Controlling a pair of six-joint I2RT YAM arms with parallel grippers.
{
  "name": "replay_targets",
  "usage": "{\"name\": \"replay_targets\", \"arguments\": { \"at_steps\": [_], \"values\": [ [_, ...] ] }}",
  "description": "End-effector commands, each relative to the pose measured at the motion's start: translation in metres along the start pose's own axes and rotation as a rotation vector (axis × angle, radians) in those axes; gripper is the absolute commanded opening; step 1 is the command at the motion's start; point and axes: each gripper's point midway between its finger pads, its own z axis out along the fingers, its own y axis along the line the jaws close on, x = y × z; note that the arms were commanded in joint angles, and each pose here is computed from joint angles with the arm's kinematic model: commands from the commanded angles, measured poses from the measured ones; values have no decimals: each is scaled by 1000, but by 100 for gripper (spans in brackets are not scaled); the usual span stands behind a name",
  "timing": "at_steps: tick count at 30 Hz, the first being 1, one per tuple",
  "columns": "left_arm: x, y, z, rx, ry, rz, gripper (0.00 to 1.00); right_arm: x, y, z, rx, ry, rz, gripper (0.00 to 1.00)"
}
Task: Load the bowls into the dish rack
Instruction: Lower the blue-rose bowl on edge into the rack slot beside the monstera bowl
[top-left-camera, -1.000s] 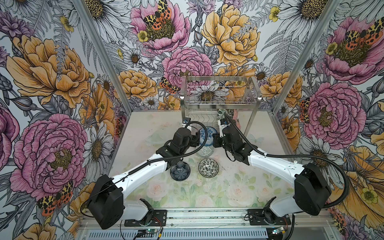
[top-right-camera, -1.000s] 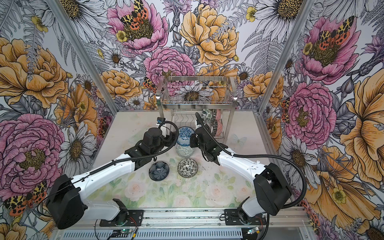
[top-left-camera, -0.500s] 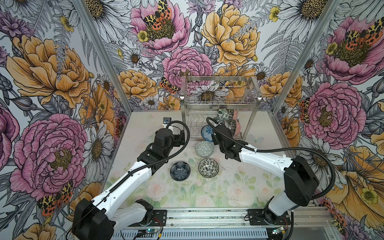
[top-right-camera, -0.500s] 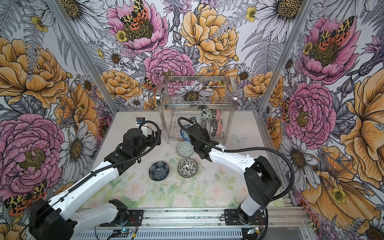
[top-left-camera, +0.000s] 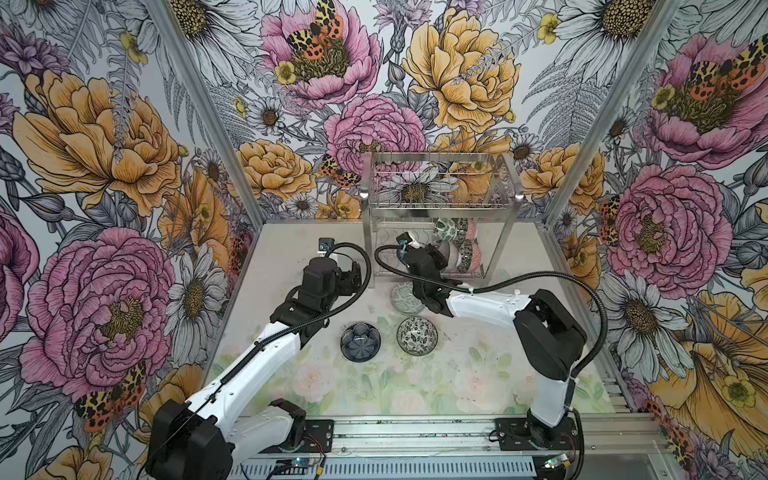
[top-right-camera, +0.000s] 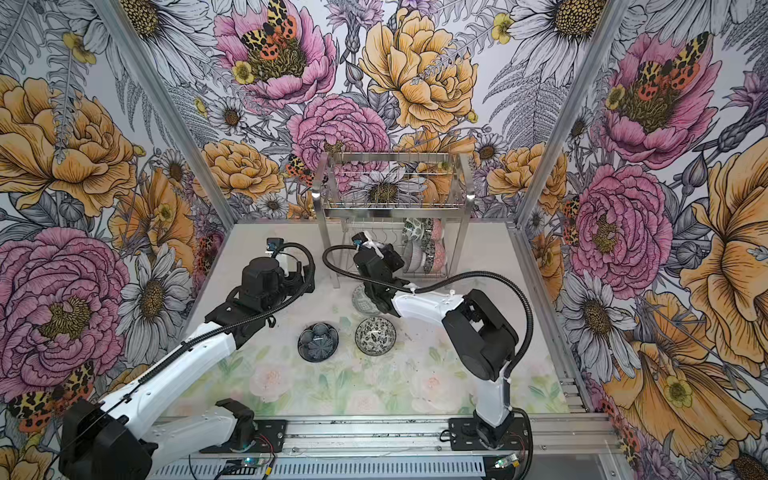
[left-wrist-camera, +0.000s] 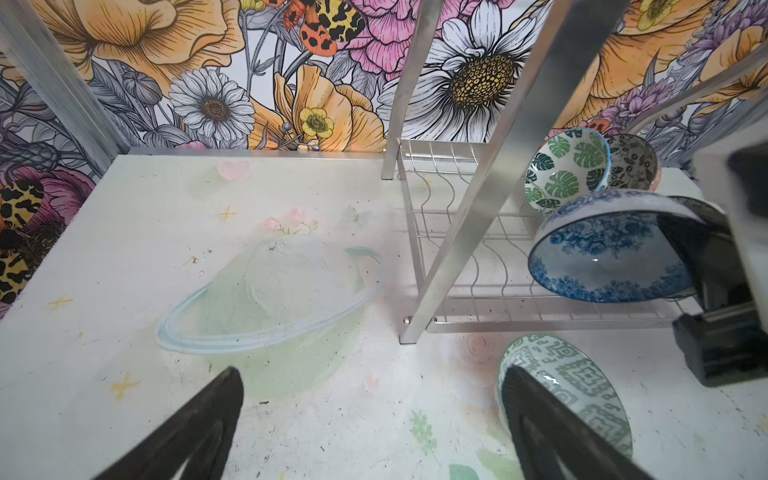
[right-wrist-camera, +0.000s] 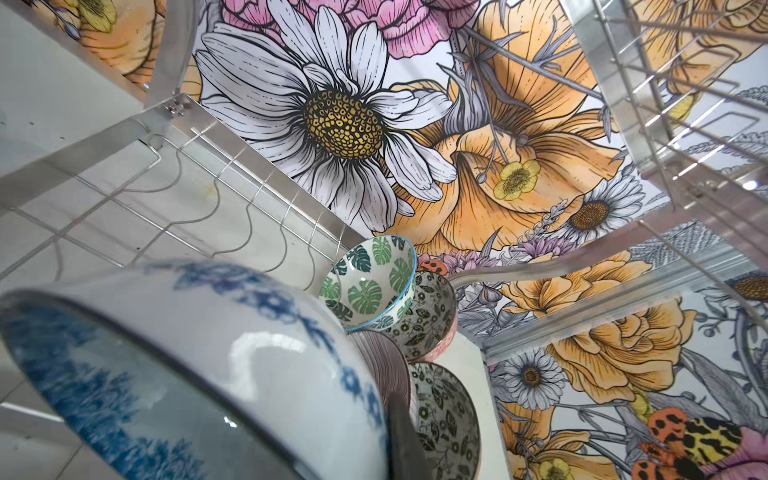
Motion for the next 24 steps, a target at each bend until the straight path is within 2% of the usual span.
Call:
{"name": "replay_targets", "arguments": {
  "at_steps": [1,12,24],
  "values": [
    [2,1,-1,18,-2,-20,99,-27,-34,14,113,-40,61,0],
    [-2,1,3,9,-15,12,98,-31,-14,64,168,33,32,0],
    [-1,4,3,9,-20,13,99,-29,-18,105,271,102,26,0]
  ]
}}
